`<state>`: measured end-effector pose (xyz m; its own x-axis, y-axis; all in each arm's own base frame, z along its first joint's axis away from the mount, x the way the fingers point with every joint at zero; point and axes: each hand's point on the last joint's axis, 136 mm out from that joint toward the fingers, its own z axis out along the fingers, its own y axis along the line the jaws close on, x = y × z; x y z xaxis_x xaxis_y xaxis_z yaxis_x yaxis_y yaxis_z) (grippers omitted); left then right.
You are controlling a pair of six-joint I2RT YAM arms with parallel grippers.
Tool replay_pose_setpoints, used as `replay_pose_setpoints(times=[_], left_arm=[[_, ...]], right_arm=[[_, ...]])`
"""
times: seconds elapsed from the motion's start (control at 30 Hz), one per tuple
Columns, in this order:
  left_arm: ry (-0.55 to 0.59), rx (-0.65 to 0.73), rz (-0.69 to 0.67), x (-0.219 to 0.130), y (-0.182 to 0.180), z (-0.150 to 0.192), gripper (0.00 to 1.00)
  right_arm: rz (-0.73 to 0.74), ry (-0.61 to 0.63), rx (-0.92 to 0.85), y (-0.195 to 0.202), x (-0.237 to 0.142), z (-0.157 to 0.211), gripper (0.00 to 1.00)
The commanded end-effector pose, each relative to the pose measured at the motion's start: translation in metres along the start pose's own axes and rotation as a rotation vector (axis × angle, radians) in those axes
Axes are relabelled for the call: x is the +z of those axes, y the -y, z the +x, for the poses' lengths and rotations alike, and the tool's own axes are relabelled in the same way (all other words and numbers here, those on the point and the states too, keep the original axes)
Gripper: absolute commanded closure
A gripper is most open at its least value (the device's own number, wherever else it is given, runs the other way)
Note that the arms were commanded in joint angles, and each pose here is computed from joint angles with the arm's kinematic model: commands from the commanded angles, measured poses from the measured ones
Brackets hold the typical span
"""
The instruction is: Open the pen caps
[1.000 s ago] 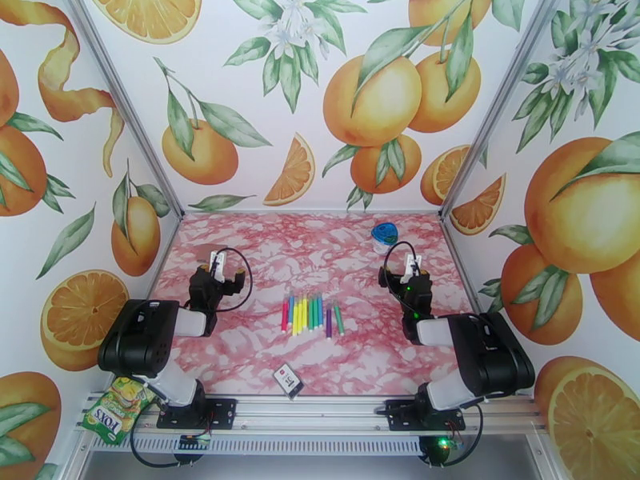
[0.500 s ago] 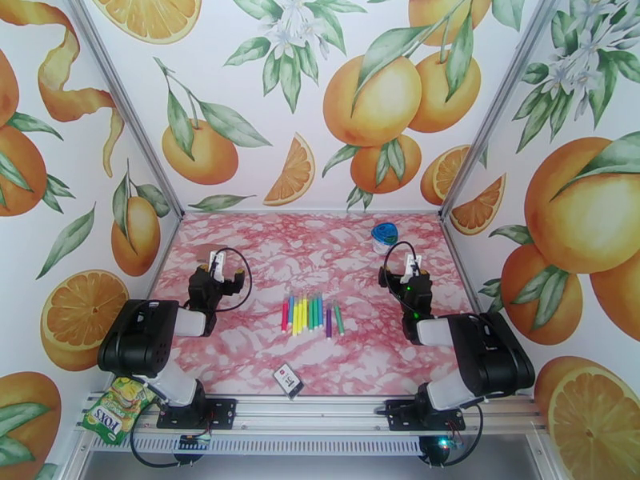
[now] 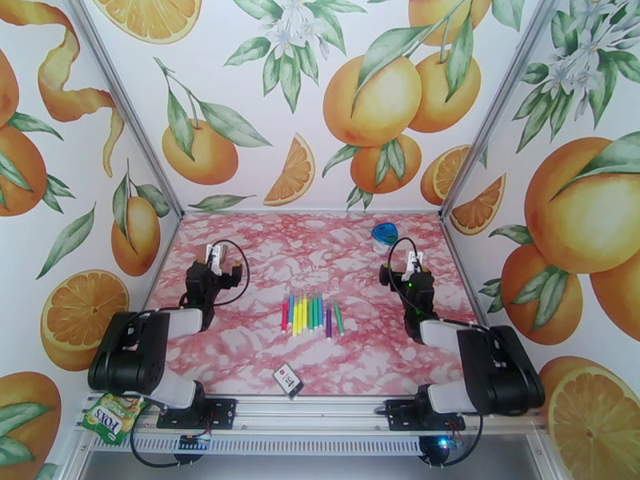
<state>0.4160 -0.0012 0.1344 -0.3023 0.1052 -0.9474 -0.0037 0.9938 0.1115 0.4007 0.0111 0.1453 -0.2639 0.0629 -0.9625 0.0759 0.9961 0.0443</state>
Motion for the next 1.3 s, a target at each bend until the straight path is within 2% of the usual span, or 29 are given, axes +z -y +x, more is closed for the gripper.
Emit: replay_pose_setpoints(times=[0.0,0.03,0.13,0.23,0.43,0.57,0.67,0.8,1.0,1.27], left_arm=[[-0.055,-0.058,-0.039,-0.007,-0.007,-0.01,0.0],[-0.059,-0.096,-0.024,-0.009,-0.004,-0.015,0.0],[-0.063,-0.094,0.023,-0.015,0.011,-0.031,0.0],[-0.079,-0.075,0.066,-0.021,0.028,-0.045,0.0],[-0.092,-0.041,0.19,-0.034,0.064,-0.067,0.0],[-0.143,-0.036,0.238,-0.04,0.077,-0.066,0.0],[-0.191,-0.037,0.282,-0.041,0.086,-0.06,0.0],[-0.207,-0.016,0.331,-0.043,0.102,-0.057,0.0],[-0.231,0.006,0.351,-0.043,0.114,-0.049,0.0],[-0.245,0.03,0.336,-0.044,0.114,-0.046,0.0]], right_arm=[[0.0,-0.071,0.032,-0.005,-0.009,-0.002,0.01],[-0.015,-0.072,0.033,-0.011,-0.014,-0.004,0.01],[-0.012,-0.087,0.02,-0.024,-0.025,-0.011,0.02],[-0.001,-0.184,0.009,-0.033,-0.031,-0.011,0.02],[-0.126,-0.339,-0.004,-0.071,-0.045,-0.002,0.06],[-0.219,-0.459,-0.034,-0.096,-0.056,0.01,0.09],[-0.241,-0.496,-0.059,-0.107,-0.064,0.015,0.09],[-0.253,-0.486,-0.095,-0.119,-0.073,0.019,0.09],[-0.271,-0.614,-0.142,-0.133,-0.083,0.046,0.08],[-0.318,-0.724,-0.136,-0.156,-0.087,0.084,0.18]])
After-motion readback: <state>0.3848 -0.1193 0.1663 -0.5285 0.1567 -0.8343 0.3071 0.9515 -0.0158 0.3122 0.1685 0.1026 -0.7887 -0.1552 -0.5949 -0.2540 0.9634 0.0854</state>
